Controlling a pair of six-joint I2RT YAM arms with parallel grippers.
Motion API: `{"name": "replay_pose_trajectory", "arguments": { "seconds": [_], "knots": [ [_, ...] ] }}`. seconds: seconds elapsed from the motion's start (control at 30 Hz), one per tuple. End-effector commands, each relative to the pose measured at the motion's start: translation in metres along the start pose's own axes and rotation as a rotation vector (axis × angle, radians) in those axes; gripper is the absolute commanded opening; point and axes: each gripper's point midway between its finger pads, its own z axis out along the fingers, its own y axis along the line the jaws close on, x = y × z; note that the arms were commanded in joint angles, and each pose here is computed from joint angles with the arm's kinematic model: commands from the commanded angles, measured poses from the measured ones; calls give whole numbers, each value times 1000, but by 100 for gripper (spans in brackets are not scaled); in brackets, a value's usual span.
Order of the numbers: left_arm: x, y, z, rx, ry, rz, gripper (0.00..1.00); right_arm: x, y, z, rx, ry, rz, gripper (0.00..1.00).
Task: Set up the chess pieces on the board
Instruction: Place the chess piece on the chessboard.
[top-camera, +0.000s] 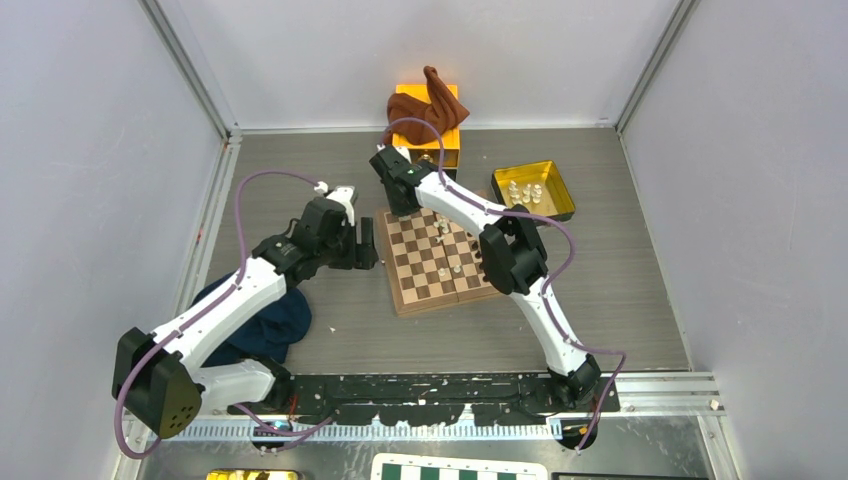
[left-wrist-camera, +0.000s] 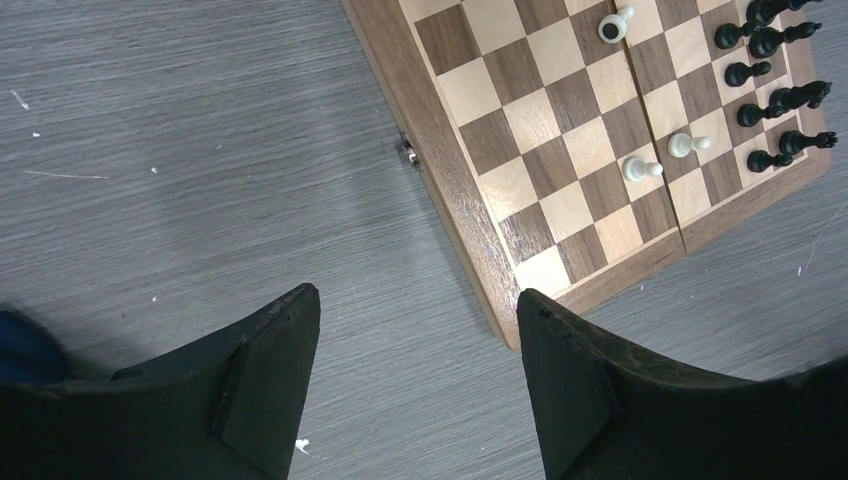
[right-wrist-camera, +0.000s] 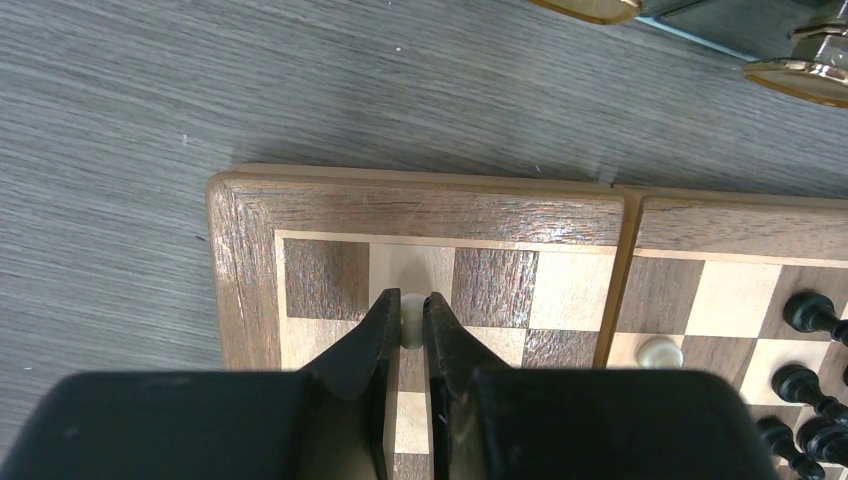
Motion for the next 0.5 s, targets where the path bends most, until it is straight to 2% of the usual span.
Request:
{"name": "replay_pose_trajectory", "arguments": {
  "seconds": [0.0, 0.47],
  "knots": [
    [-16, -5, -4, 25, -63, -11, 73, -23, 6, -10, -11, -68, -3, 1],
    [-16, -4, -2, 24, -53, -6, 73, -23, 9, -5, -16, -68, -5, 1]
  ]
}}
